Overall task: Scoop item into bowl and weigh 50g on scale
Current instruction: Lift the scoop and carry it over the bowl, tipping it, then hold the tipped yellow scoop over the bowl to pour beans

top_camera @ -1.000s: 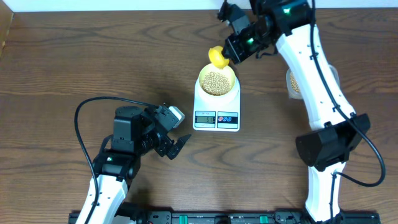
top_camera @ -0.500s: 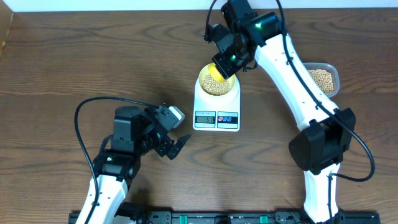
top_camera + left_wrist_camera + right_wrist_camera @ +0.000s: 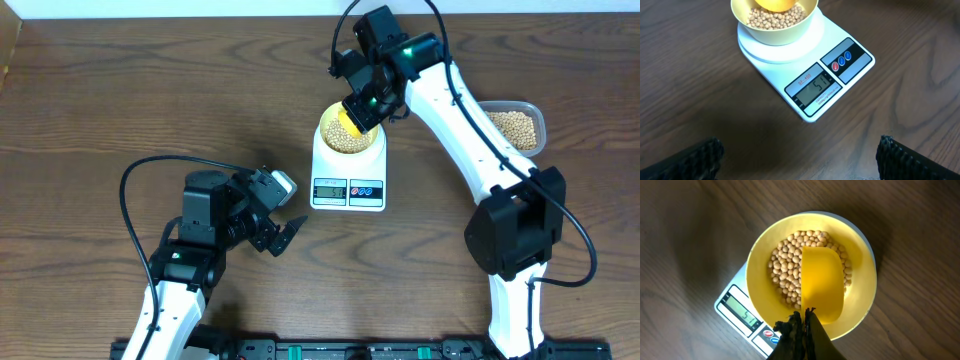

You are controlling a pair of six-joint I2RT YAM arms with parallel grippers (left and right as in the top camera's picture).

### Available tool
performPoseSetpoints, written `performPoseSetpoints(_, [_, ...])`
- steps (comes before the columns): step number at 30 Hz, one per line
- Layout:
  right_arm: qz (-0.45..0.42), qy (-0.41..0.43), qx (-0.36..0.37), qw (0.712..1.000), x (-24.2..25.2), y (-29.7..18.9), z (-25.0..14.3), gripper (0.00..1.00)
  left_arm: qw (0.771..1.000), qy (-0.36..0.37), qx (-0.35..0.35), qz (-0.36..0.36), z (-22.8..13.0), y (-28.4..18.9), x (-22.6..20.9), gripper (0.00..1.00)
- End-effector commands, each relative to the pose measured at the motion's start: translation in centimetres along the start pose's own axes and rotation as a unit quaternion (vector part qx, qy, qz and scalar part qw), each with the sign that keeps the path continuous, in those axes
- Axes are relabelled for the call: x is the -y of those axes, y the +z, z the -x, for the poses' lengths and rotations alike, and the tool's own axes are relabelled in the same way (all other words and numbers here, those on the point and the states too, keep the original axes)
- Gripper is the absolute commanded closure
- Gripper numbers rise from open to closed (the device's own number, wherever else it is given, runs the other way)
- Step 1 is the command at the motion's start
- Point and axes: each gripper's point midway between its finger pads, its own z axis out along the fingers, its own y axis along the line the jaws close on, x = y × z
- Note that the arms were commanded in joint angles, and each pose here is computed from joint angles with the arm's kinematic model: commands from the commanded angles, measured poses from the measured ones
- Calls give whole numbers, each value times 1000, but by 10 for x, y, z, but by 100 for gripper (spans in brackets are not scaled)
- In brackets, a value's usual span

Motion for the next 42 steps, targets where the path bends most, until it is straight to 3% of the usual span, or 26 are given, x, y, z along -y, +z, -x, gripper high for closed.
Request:
performPoseSetpoints(1, [-5,-4,12,1000,-3,-7,3,99,1000,2,5,9,5,-3,-4,1])
performPoseSetpoints(42, [26,-7,20,999,-18,6,5,99,1000,2,5,9,5,-3,-4,1])
